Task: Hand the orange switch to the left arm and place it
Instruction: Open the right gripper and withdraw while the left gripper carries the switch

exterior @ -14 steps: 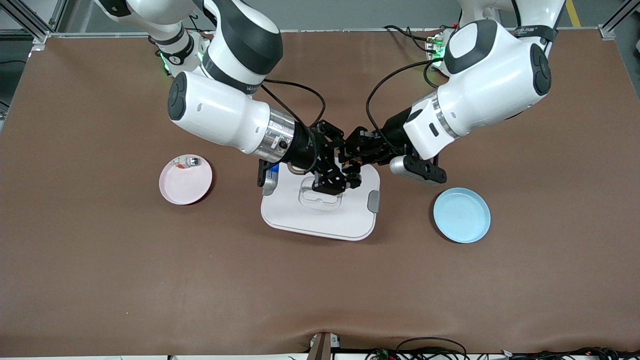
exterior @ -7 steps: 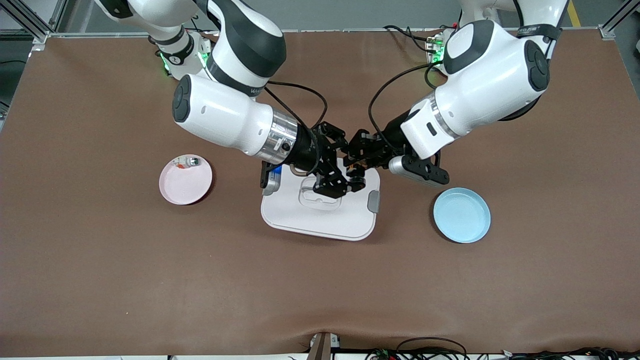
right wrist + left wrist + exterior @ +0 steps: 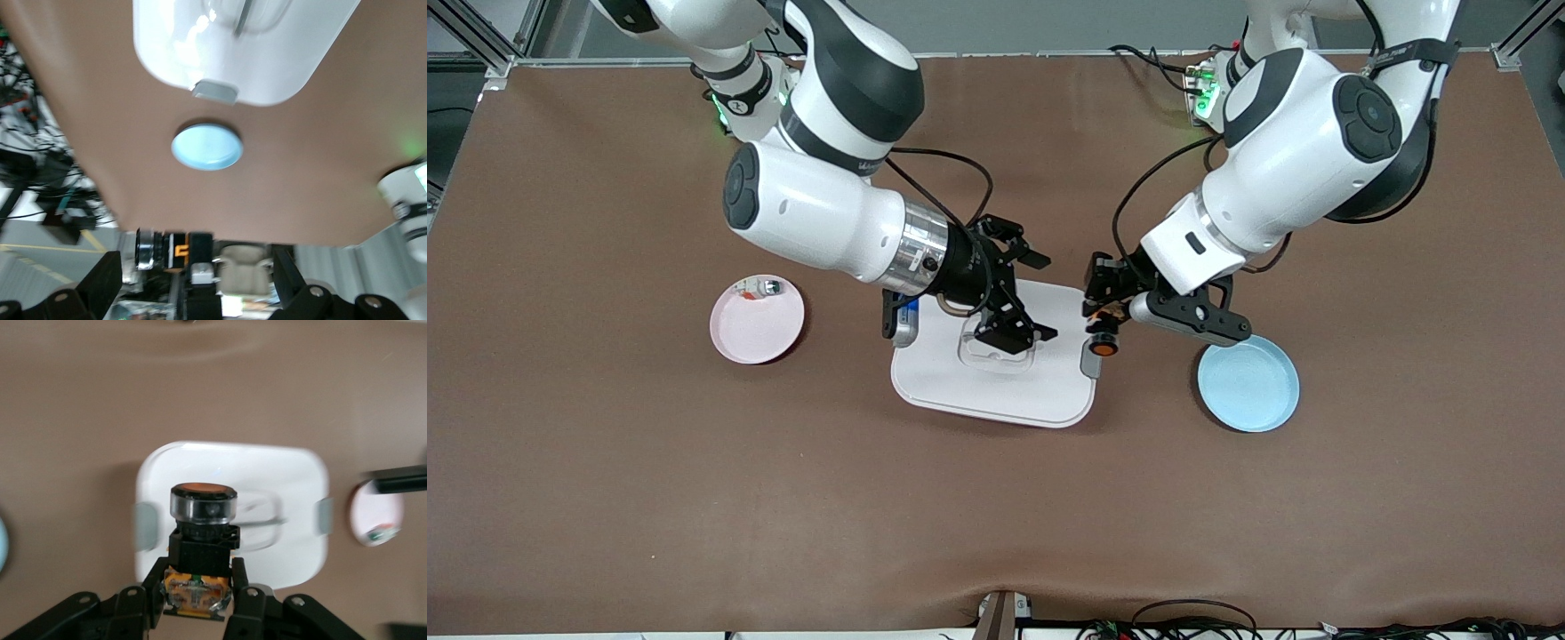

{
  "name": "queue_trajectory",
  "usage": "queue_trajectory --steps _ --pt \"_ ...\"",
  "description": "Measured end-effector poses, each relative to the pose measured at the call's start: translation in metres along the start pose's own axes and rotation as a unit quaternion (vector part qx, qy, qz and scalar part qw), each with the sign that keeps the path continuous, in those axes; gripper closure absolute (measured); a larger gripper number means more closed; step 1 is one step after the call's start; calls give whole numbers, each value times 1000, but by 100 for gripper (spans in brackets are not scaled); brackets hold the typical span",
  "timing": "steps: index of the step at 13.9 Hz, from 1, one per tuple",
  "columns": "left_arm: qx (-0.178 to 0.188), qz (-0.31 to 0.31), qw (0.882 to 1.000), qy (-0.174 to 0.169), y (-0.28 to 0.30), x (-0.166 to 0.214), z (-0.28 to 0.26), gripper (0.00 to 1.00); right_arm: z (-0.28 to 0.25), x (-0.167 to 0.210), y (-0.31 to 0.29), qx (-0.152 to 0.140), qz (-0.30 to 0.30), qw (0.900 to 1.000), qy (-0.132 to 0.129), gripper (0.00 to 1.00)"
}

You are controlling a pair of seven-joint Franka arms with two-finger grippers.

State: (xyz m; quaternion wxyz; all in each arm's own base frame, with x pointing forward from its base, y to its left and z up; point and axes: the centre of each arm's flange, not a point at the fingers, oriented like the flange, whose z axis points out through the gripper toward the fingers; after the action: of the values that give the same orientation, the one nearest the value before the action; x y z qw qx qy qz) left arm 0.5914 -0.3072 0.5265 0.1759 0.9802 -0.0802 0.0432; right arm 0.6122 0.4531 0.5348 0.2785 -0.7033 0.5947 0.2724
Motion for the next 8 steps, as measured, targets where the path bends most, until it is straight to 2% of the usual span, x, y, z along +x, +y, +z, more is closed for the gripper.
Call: queue_trajectory --steps 3,5,7,8 --pt "49 43 997 -45 -56 2 -4 58 -27 30 0 -72 -84 994 25 0" --pt "65 66 993 -67 -99 5 -9 58 -49 46 6 -119 -158 979 58 0" --pt "73 101 989 -85 -137 4 -10 58 -64 60 16 -175 -241 950 94 0" --pt "80 124 985 -94 -154 3 -8 58 -72 70 21 -206 -285 930 111 0"
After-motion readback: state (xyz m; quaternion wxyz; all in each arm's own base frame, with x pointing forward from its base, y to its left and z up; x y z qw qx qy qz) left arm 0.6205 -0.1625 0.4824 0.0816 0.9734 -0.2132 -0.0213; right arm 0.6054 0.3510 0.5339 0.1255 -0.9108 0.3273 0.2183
